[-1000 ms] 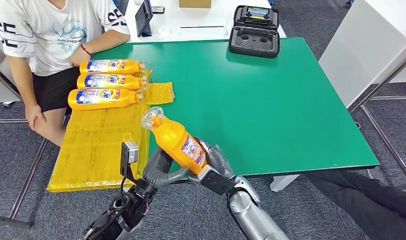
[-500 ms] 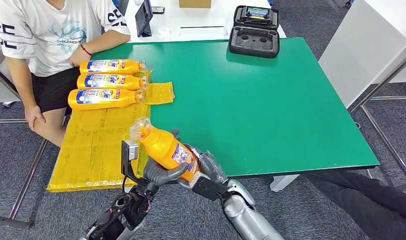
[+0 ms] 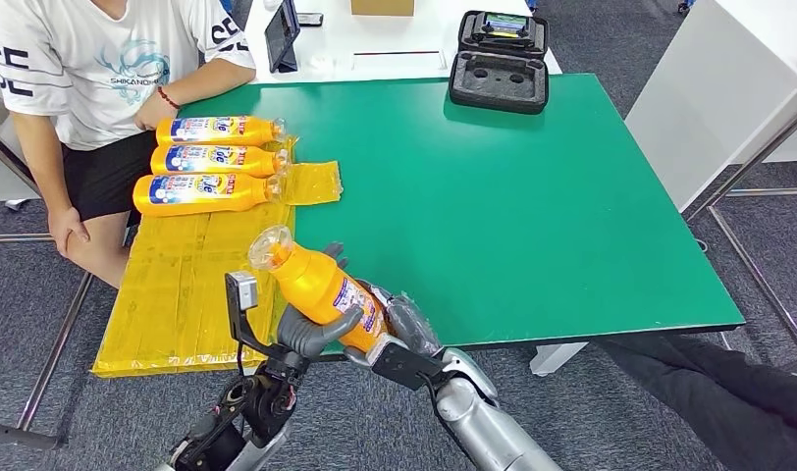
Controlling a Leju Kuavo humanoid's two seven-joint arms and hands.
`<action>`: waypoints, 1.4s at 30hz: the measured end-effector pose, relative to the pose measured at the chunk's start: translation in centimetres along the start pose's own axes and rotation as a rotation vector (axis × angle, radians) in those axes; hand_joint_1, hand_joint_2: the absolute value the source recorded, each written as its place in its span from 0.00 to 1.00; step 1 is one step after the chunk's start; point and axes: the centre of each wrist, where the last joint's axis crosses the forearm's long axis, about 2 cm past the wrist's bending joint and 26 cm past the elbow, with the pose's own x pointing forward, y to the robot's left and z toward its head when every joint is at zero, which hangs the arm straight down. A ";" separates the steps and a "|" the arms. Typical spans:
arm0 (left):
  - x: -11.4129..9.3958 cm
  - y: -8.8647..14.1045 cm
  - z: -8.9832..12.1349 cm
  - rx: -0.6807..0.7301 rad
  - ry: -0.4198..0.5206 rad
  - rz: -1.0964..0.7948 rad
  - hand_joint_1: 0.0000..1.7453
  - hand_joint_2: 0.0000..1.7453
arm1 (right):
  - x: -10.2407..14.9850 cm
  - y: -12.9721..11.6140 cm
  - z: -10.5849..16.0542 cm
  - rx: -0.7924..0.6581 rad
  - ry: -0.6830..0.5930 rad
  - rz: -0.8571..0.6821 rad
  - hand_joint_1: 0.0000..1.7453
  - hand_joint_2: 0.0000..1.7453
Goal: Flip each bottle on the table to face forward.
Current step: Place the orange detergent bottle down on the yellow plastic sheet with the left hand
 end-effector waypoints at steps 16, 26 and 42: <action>0.4 -0.5 0.2 -0.031 -0.049 0.089 1.00 1.00 | -0.1 0.0 -0.1 0.003 0.000 -0.004 1.00 1.00; 0.7 -0.4 0.3 -0.037 -0.063 0.085 1.00 1.00 | 0.0 0.0 -0.2 -0.005 -0.007 -0.005 0.00 0.50; 1.0 -0.6 0.3 -0.026 -0.082 0.082 1.00 1.00 | 0.1 0.0 -0.3 -0.056 -0.004 -0.011 0.00 0.00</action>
